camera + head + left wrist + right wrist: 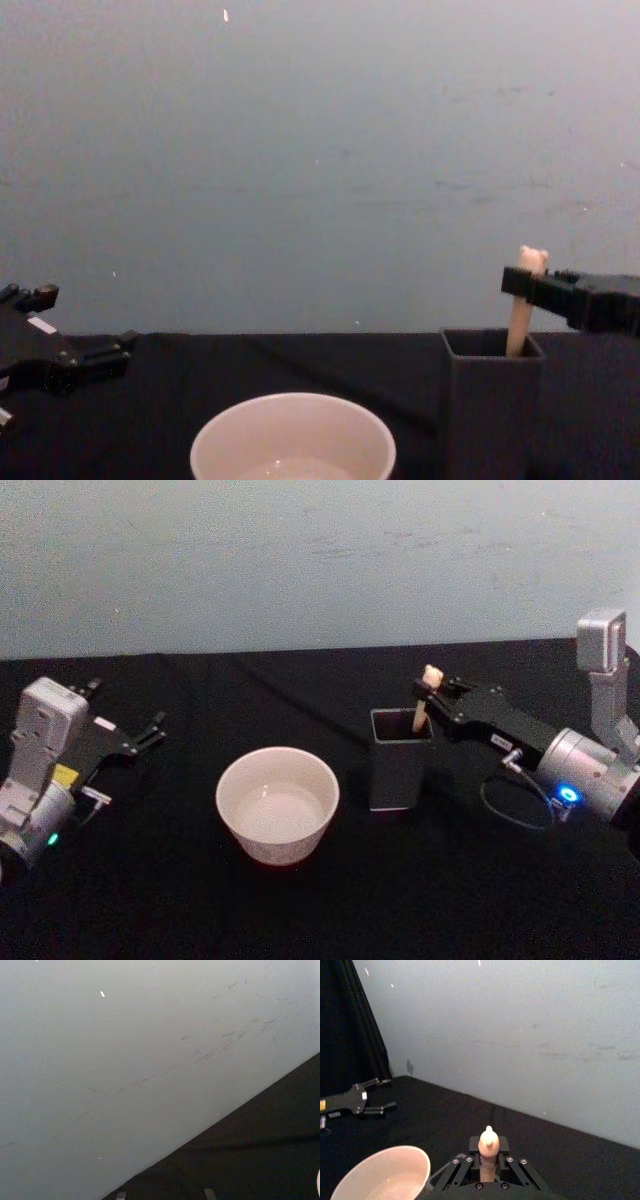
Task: Pick up the stirring spoon with one hand, stir inside the cup, then place it back in its original position.
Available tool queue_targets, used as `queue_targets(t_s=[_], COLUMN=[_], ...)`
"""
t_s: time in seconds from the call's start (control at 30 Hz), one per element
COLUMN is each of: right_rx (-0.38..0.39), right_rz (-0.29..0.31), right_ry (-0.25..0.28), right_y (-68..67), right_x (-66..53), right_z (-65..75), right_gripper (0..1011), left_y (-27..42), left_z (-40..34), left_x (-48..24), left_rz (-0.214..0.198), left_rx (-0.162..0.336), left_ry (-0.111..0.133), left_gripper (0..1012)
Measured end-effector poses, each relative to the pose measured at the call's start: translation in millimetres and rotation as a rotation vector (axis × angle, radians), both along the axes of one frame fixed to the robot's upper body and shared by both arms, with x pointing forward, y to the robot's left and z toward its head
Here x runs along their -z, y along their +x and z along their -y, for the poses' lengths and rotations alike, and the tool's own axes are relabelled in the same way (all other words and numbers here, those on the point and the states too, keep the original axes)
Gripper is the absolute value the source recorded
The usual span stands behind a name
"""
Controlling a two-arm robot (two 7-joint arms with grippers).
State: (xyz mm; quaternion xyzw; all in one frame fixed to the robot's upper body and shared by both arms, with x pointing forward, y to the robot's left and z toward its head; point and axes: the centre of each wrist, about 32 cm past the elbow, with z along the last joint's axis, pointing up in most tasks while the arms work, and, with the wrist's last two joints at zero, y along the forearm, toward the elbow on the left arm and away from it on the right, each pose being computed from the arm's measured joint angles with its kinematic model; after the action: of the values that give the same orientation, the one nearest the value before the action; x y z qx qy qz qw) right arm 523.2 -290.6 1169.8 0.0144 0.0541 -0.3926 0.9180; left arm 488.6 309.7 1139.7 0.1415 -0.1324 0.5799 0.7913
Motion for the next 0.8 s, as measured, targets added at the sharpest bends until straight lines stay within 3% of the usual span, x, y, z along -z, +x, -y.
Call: queue_targets(t_s=[0.63,0.8], right_rx=[-0.001,-0.006], right_rz=[0.163,0.183], right_ry=[0.129,0.152], right_y=[4.8,6.8], right_x=[-47.9,-53.9], right_z=[-1.8,-4.7], right_gripper=[192,192], left_y=[0.0,0.0], left_z=[0.0,0.0], left_x=[0.0,0.0], left_rz=[0.000,0.000], left_rx=[0.000,0.000], left_ry=[0.000,0.000], left_gripper=[1002,1001])
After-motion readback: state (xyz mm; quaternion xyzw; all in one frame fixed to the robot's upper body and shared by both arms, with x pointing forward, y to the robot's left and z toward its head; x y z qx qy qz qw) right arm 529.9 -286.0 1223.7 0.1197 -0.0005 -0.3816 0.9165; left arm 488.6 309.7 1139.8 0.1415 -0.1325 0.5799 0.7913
